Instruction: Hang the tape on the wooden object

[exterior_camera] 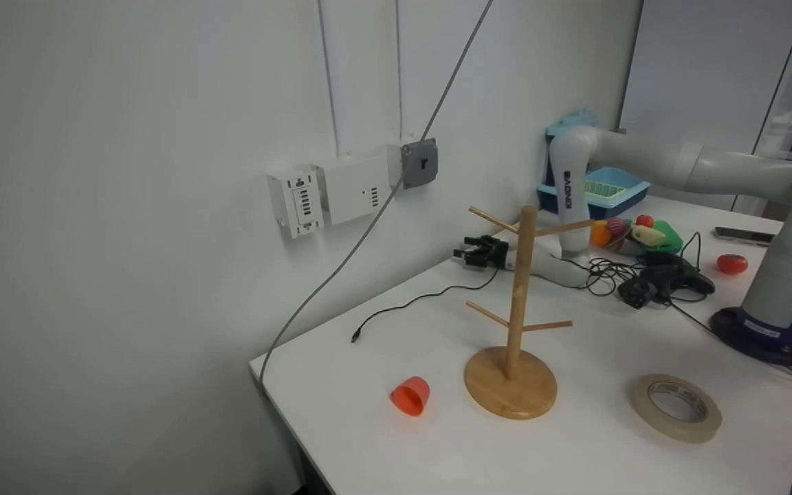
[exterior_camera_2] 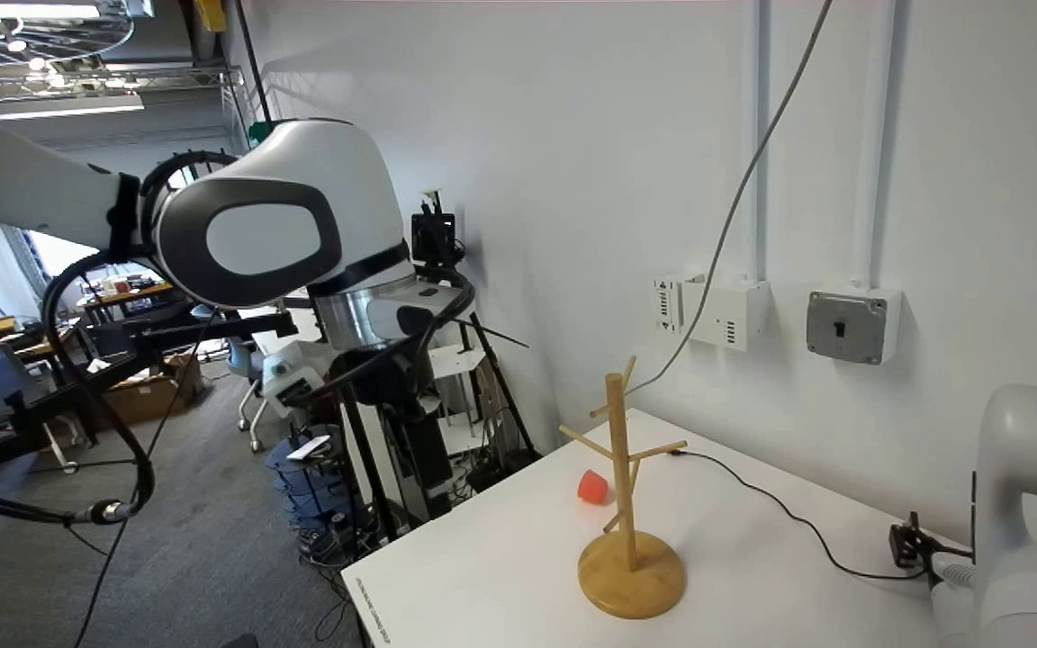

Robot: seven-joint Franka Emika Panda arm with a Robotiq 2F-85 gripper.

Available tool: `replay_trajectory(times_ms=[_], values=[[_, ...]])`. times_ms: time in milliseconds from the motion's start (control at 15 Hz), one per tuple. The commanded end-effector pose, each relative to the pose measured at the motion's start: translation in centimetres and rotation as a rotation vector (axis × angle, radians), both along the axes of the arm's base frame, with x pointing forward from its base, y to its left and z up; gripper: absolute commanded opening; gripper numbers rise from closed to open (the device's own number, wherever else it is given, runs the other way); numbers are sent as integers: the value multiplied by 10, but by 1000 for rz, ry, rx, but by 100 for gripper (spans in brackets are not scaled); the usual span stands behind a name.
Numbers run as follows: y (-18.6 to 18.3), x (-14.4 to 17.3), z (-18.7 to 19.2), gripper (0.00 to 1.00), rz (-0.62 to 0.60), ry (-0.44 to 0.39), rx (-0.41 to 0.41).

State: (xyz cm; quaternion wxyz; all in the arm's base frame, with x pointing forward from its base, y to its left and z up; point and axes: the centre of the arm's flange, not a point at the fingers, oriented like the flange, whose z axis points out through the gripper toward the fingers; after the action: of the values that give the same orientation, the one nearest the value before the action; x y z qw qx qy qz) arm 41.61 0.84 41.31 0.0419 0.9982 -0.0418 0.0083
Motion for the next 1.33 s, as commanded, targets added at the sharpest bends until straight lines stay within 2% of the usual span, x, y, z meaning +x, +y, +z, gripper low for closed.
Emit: replay_trajectory(times_ms=[0,533,933,1267], values=[[-1,3,-4,100,-1,-5,2],[4,11,-16,100,-14,6,2],[9,39,-61,100,-55,78,9],[8,61,-98,100,-105,104,12]])
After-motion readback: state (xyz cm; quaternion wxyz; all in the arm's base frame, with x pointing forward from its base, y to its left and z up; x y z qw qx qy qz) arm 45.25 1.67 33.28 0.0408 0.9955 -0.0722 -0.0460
